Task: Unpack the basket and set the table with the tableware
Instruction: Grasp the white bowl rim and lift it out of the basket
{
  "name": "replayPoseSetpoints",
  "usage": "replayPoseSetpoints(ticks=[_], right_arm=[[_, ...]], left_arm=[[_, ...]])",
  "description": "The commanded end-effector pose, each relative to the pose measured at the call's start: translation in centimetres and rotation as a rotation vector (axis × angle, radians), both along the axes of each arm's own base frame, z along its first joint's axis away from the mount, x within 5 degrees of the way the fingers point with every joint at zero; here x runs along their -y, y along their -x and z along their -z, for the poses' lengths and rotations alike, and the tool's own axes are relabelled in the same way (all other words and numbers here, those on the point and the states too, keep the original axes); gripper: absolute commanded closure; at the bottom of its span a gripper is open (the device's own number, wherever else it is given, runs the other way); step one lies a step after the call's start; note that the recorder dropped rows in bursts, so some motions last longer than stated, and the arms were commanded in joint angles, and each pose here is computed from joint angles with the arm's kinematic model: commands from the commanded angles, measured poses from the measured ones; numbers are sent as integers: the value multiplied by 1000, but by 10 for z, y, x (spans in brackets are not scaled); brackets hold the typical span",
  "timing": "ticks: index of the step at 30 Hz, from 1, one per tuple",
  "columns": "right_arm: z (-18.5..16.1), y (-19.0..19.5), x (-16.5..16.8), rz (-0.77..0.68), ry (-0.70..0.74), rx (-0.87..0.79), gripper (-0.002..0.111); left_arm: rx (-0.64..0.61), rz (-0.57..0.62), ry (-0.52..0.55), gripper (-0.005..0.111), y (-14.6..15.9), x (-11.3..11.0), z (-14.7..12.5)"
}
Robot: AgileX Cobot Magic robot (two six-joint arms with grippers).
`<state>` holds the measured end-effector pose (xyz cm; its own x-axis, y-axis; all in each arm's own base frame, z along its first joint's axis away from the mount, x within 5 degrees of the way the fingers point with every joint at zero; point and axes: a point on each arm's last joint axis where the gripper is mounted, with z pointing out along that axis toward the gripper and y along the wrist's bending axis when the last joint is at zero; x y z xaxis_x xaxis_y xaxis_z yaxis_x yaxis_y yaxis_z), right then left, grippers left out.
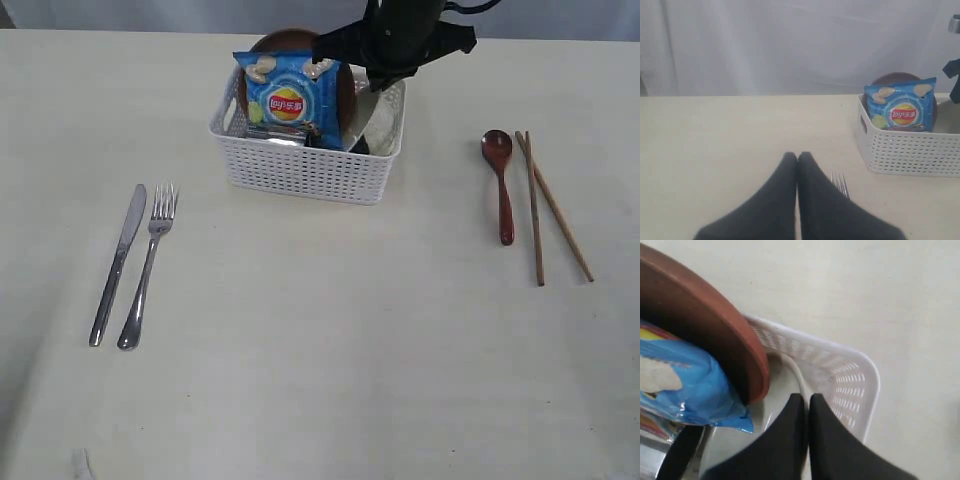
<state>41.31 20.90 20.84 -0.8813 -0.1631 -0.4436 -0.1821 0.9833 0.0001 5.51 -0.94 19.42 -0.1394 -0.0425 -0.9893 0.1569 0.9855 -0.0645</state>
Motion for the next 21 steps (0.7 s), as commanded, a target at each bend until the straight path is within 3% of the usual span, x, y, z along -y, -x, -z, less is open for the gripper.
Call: replayPoseSetpoints(ticks=[1, 16, 21], right_arm=[[-2, 2, 5, 1, 48, -16, 109], [-96, 2, 16, -16, 89, 192, 109], [-108, 2, 15, -29, 81, 203, 109]], left_arm=[[6, 1, 5, 107, 0, 0, 0], [6, 1, 5, 107, 0, 0, 0], [6, 1, 5, 107, 0, 0, 0]])
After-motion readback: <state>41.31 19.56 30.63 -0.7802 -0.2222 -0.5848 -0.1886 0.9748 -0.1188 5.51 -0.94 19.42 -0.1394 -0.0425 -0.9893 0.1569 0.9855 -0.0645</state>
